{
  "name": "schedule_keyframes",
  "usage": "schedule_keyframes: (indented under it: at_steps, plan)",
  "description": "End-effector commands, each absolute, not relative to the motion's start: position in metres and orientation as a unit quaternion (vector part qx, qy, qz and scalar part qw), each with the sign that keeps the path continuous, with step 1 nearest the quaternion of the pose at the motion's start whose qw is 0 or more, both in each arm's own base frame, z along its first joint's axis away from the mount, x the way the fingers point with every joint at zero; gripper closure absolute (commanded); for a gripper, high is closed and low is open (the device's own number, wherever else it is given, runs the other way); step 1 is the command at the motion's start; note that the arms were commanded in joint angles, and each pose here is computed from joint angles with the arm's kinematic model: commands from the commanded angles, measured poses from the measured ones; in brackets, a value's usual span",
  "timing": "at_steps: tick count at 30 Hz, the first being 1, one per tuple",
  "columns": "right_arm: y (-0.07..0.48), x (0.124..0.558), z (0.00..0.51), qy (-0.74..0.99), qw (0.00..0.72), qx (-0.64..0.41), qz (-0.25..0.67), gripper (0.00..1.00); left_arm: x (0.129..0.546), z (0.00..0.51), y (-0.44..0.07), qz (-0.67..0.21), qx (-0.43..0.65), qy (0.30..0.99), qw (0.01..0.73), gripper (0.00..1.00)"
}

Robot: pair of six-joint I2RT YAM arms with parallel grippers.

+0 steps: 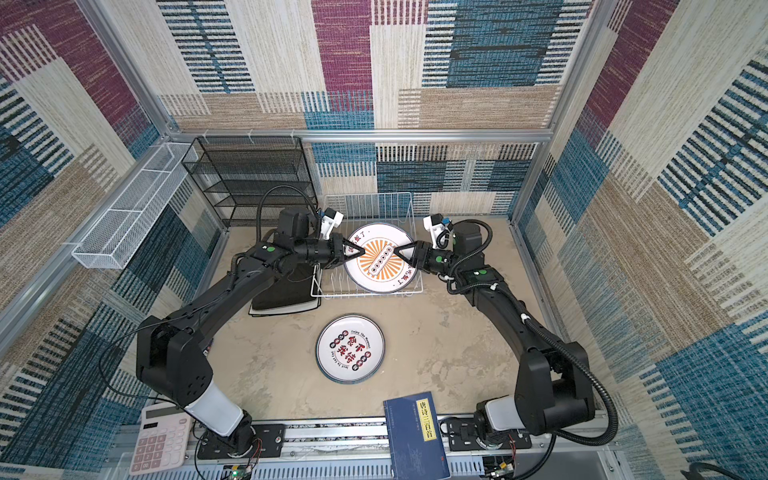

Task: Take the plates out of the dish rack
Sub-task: 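Carry the plate with the left gripper toward the plate stack while the right releases, then lower the sunburst plate flat onto the plate stack with the left gripper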

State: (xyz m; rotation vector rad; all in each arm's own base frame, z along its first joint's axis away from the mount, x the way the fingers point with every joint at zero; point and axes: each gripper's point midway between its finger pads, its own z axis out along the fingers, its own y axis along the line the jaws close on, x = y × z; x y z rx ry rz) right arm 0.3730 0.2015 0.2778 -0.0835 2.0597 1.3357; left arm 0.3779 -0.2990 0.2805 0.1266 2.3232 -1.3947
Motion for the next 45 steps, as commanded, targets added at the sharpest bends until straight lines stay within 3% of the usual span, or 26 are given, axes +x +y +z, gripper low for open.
schedule_keyframes:
  at_steps: [1, 4, 8, 19, 29, 36, 45]
  plan:
    - [0.191, 0.382, 0.297, 0.778, 0.409, -0.046, 0.475, 0.29, 0.375, 0.288, -0.294, -0.492, 0.059, 0.838, 0.226, 1.0]
    - [0.181, 0.381, 0.309, 0.772, 0.451, -0.052, 0.445, 0.13, 0.374, 0.29, -0.289, -0.484, 0.057, 0.842, 0.231, 1.0]
    - [0.169, 0.376, 0.327, 0.758, 0.507, -0.068, 0.404, 0.0, 0.371, 0.296, -0.283, -0.474, 0.05, 0.846, 0.239, 1.0]
    - [0.164, 0.344, 0.356, 0.712, 0.59, -0.187, 0.331, 0.01, 0.351, 0.307, -0.261, -0.45, 0.037, 0.855, 0.254, 1.0]
    - [0.175, 0.317, 0.344, 0.701, 0.573, -0.264, 0.332, 0.01, 0.319, 0.28, -0.237, -0.433, -0.005, 0.867, 0.248, 1.0]
    - [0.175, 0.303, 0.328, 0.7, 0.562, -0.342, 0.277, 0.01, 0.294, 0.249, -0.224, -0.424, -0.031, 0.877, 0.222, 1.0]
    - [0.185, 0.291, 0.309, 0.707, 0.535, -0.365, 0.282, 0.01, 0.265, 0.21, -0.204, -0.4, -0.069, 0.892, 0.199, 1.0]
